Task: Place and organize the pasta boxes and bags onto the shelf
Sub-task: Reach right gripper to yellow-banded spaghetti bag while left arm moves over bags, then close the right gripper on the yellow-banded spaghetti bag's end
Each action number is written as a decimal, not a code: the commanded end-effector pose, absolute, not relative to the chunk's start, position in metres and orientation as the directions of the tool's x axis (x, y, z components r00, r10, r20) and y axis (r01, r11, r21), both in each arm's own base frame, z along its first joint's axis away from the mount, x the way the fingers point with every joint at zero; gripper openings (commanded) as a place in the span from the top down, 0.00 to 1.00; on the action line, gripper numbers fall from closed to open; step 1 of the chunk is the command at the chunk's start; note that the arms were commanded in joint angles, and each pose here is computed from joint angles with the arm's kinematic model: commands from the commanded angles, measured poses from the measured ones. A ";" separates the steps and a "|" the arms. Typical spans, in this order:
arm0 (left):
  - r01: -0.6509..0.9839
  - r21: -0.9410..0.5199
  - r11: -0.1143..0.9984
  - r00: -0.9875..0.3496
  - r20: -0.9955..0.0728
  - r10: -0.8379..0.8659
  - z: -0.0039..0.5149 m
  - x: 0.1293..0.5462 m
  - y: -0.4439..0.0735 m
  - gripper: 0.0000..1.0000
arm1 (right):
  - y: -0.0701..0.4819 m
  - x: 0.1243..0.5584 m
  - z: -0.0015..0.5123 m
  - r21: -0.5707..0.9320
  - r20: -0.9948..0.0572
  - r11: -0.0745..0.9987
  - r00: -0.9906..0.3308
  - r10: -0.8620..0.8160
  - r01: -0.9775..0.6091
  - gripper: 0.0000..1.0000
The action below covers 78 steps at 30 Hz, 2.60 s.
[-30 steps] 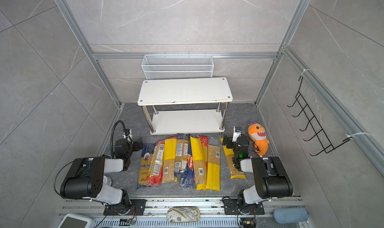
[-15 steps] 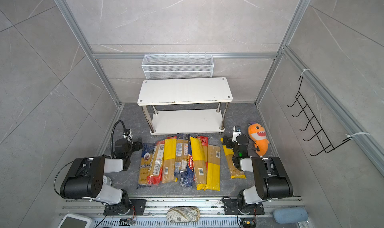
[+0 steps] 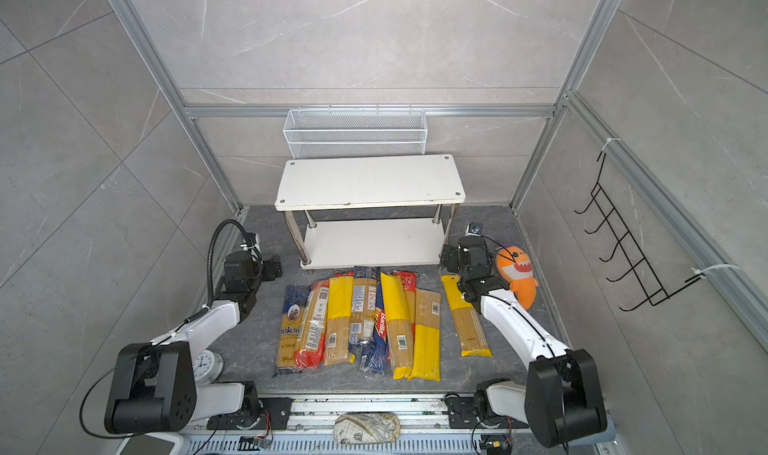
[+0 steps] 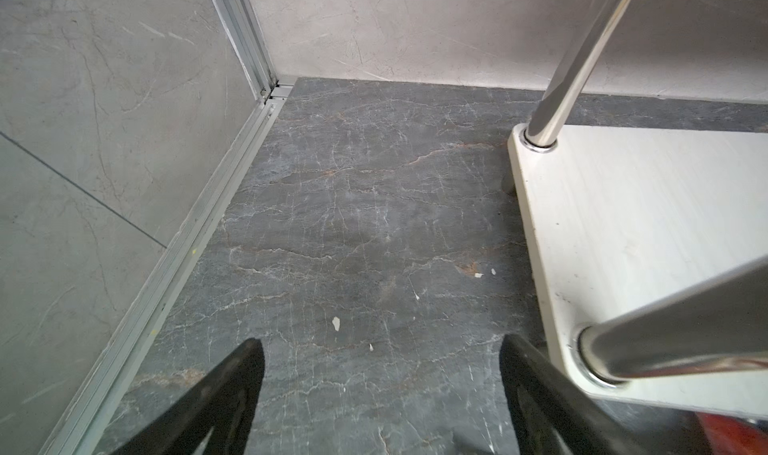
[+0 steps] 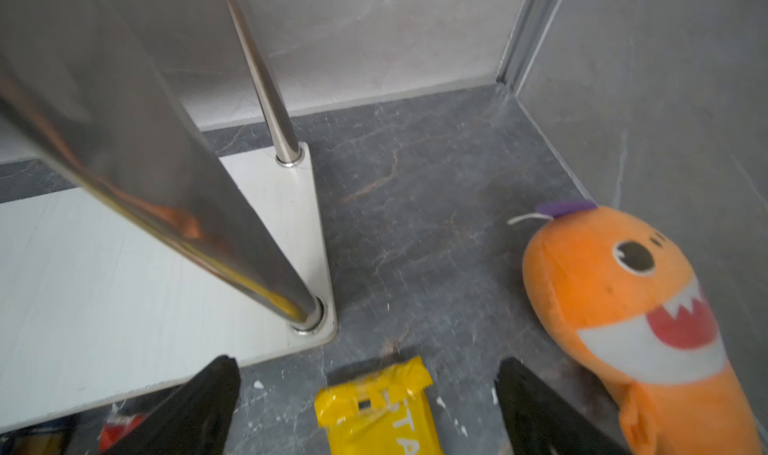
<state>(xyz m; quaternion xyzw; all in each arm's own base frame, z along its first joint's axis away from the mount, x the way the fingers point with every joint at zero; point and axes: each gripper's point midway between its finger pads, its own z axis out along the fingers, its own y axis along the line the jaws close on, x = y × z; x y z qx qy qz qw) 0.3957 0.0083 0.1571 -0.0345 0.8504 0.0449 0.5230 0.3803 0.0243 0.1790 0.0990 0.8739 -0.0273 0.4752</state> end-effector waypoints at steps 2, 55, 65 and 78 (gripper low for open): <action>-0.130 0.041 0.991 -0.498 -0.867 -0.029 0.178 0.371 -0.012 0.09 | 0.015 0.321 0.148 0.036 -0.685 0.952 -0.686 0.246 0.305 0.00; 0.289 -0.011 0.957 -0.458 -0.880 0.128 0.238 0.259 -0.232 0.00 | 0.084 0.225 0.053 0.170 -0.098 0.938 -0.942 0.321 0.302 0.00; 0.306 -0.013 0.952 -0.443 -0.887 0.130 0.241 0.262 -0.238 0.00 | 0.039 0.204 0.053 -0.089 -0.100 0.916 -0.918 0.383 0.391 0.00; 0.317 -0.029 0.948 -0.448 -0.886 0.123 0.242 0.260 -0.241 0.00 | 0.047 0.211 0.021 -0.076 -0.060 0.907 -0.910 0.411 0.415 0.00</action>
